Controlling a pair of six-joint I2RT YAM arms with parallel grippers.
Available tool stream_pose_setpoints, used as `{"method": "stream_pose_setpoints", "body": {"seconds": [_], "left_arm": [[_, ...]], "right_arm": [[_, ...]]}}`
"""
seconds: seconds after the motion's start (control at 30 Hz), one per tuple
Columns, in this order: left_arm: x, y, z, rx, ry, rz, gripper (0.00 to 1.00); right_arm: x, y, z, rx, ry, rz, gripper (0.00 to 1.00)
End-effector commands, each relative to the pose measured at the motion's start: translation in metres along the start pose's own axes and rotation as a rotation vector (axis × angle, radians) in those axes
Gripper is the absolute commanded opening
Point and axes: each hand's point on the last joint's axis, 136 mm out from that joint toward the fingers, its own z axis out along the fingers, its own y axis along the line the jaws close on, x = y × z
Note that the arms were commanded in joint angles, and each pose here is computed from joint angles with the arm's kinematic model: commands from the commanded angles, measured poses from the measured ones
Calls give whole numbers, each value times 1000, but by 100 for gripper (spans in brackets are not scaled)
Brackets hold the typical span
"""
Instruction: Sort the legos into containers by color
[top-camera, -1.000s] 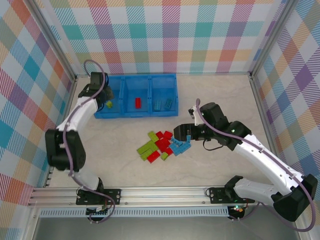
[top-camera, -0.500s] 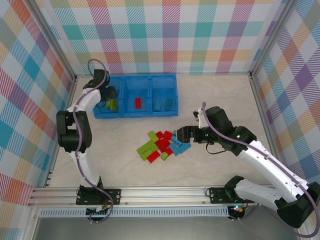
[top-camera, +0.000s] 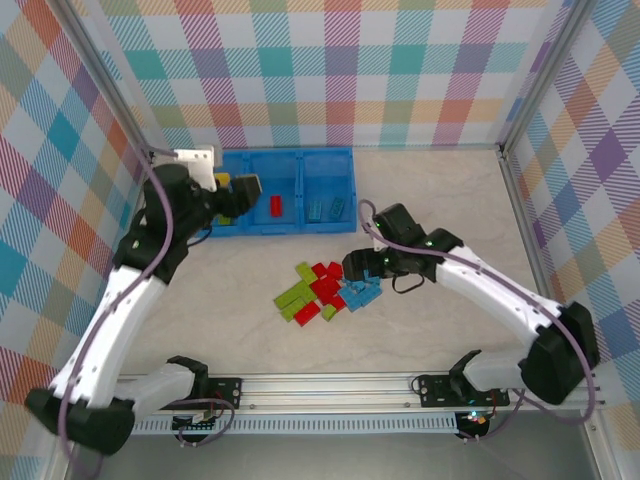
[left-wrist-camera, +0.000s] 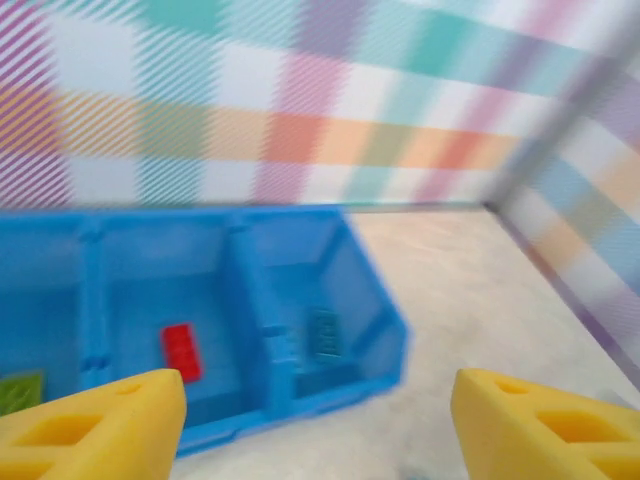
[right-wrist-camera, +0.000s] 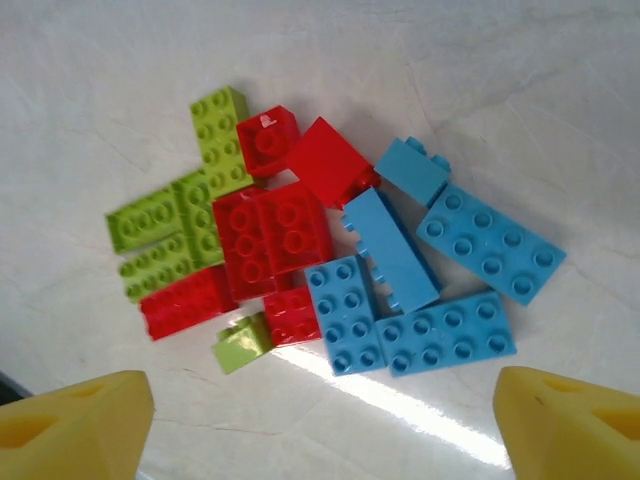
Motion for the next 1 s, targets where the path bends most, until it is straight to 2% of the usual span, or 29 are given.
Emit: {"method": "stream_pose_setpoints", "body": {"seconds": [0.0, 0.07, 0.13, 0.23, 0.3, 0.4, 0.63, 0.77, 0.97], "left_arm": [[51, -27, -13, 131, 151, 253, 77], [81, -41, -28, 222, 242, 411, 81], [108, -47, -39, 290, 295, 513, 85], [143, -51, -50, 390, 291, 630, 89], [161, -45, -50, 391, 262, 695, 98], [201, -33, -47, 418, 312, 814, 100], [221, -47, -52, 554, 343, 816, 100], [223, -47, -52, 560, 338, 823, 100], [226, -47, -52, 567, 340, 824, 100]], "right_arm": [[-20, 7, 13, -3, 15, -197, 80], [-22, 7, 27, 6, 59, -289, 74], [-24, 5, 43, 29, 93, -384, 71], [-26, 3, 64, 47, 145, -505, 67], [-26, 4, 76, 35, 177, -549, 64], [-28, 7, 91, 33, 203, -594, 57], [-24, 21, 116, -69, 250, -604, 55], [-20, 12, 128, -34, 287, -597, 47], [-14, 4, 136, -8, 313, -593, 46]]}}
